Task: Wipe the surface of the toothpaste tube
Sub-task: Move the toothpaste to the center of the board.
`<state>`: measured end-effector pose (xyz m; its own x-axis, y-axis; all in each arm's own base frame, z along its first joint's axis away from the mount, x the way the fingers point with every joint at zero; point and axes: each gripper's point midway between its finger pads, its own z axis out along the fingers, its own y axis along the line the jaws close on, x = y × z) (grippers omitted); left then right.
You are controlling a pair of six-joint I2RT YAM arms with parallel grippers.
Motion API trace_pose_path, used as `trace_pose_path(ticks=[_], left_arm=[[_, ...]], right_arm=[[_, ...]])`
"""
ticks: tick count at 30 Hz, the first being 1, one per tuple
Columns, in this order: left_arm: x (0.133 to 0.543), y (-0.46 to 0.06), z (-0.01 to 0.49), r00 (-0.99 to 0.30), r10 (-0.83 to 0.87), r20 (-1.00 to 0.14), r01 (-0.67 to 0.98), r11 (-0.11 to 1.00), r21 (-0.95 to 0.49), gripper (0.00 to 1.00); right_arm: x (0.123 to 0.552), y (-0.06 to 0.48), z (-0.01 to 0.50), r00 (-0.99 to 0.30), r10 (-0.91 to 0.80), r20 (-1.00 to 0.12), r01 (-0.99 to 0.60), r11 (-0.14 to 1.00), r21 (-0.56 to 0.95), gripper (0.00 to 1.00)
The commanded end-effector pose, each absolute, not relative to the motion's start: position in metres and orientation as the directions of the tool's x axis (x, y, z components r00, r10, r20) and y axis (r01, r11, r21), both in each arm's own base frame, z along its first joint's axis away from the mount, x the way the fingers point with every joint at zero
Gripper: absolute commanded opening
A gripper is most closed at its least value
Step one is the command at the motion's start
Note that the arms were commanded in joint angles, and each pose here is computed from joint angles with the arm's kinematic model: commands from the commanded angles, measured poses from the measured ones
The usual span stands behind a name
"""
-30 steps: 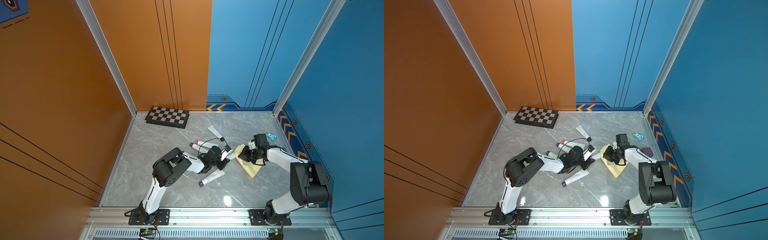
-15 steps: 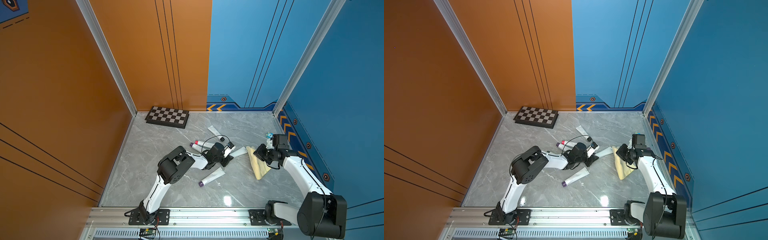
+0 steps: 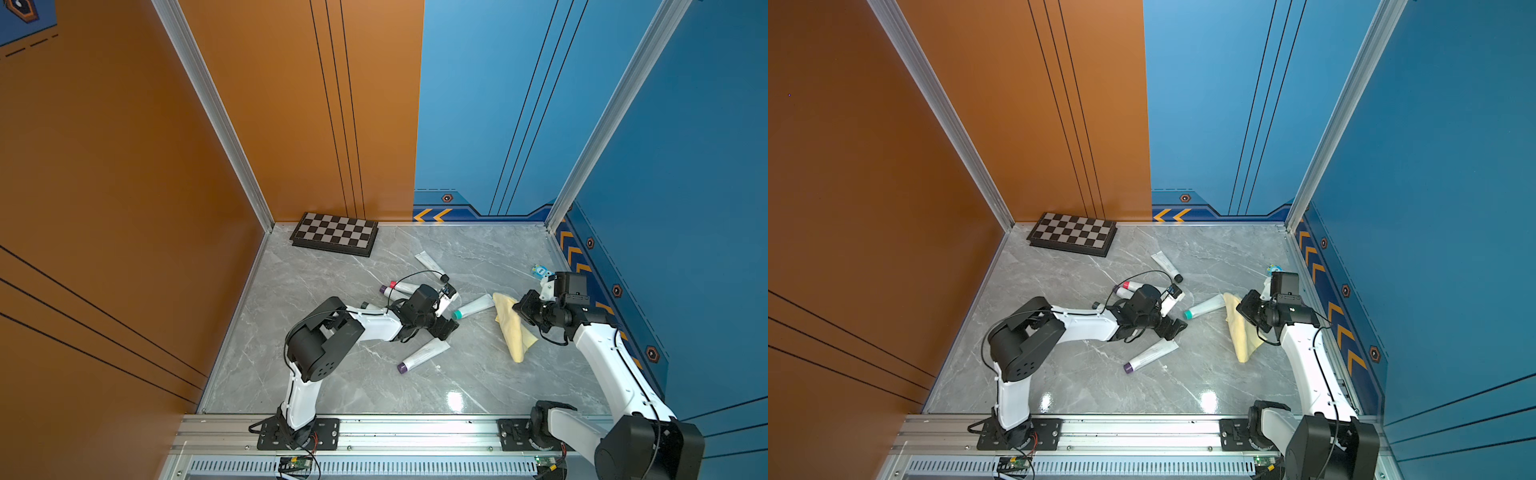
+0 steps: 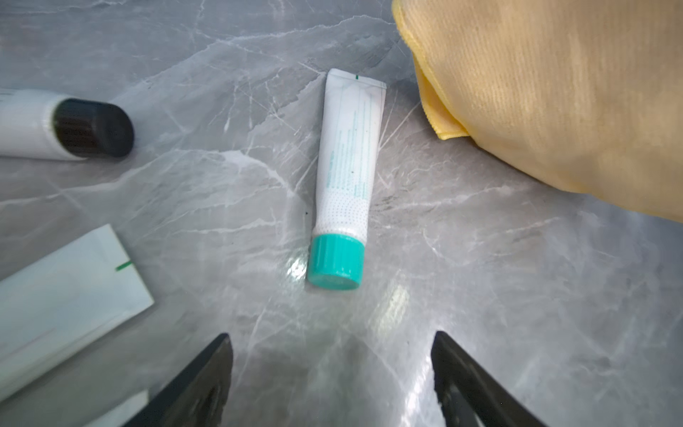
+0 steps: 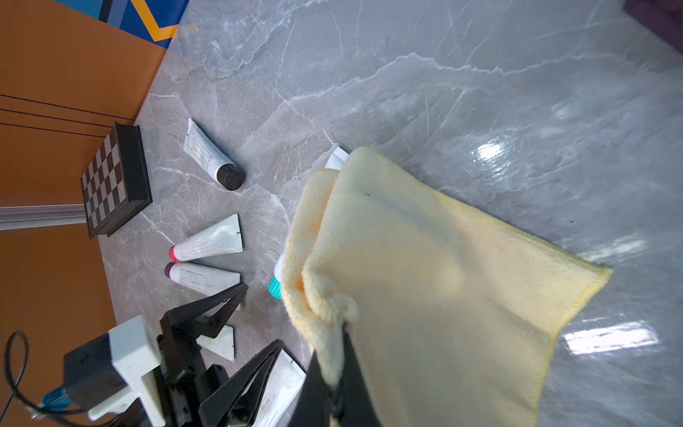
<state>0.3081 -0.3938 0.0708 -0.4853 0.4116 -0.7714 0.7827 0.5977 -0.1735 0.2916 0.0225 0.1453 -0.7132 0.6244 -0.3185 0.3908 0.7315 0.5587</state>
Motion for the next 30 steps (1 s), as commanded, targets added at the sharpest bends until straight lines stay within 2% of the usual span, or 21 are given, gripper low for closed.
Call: trace_pose_path(ticks=[1, 5, 9, 14, 24, 28, 30], left_arm=[[0.283, -0.351, 0.079, -0.545, 0.458, -0.702, 0.730, 0.671, -0.129, 0.85], [0.248, -0.311, 0.081, -0.591, 0.489, -0.642, 0.686, 0.723, -0.080, 0.85], [0.213, -0.278, 0.083, -0.628, 0.473, -0.618, 0.656, 0.749, -0.094, 0.84], [0.186, -0.272, 0.068, -0.649, 0.486, -0.586, 0.663, 0.739, -0.121, 0.83], [0.185, -0.296, 0.031, -0.600, 0.630, -0.493, 0.736, 0.676, -0.031, 0.79], [0.191, -0.306, 0.020, -0.580, 0.667, -0.467, 0.756, 0.654, -0.004, 0.73], [0.193, -0.312, 0.019, -0.570, 0.678, -0.464, 0.766, 0.643, -0.001, 0.65]], right_arm=[[0.284, 0.027, 0.147, -0.735, 0.606, -0.303, 0.373, 0.735, 0.567, 0.00], [0.281, 0.031, 0.147, -0.746, 0.594, -0.299, 0.354, 0.735, 0.578, 0.00], [0.280, 0.036, 0.149, -0.755, 0.582, -0.302, 0.335, 0.739, 0.585, 0.00], [0.280, 0.039, 0.156, -0.750, 0.585, -0.310, 0.324, 0.732, 0.599, 0.00], [0.274, 0.047, 0.175, -0.739, 0.587, -0.332, 0.293, 0.723, 0.626, 0.00], [0.270, 0.049, 0.182, -0.733, 0.590, -0.338, 0.285, 0.718, 0.635, 0.00], [0.268, 0.049, 0.187, -0.730, 0.591, -0.342, 0.280, 0.716, 0.639, 0.00]])
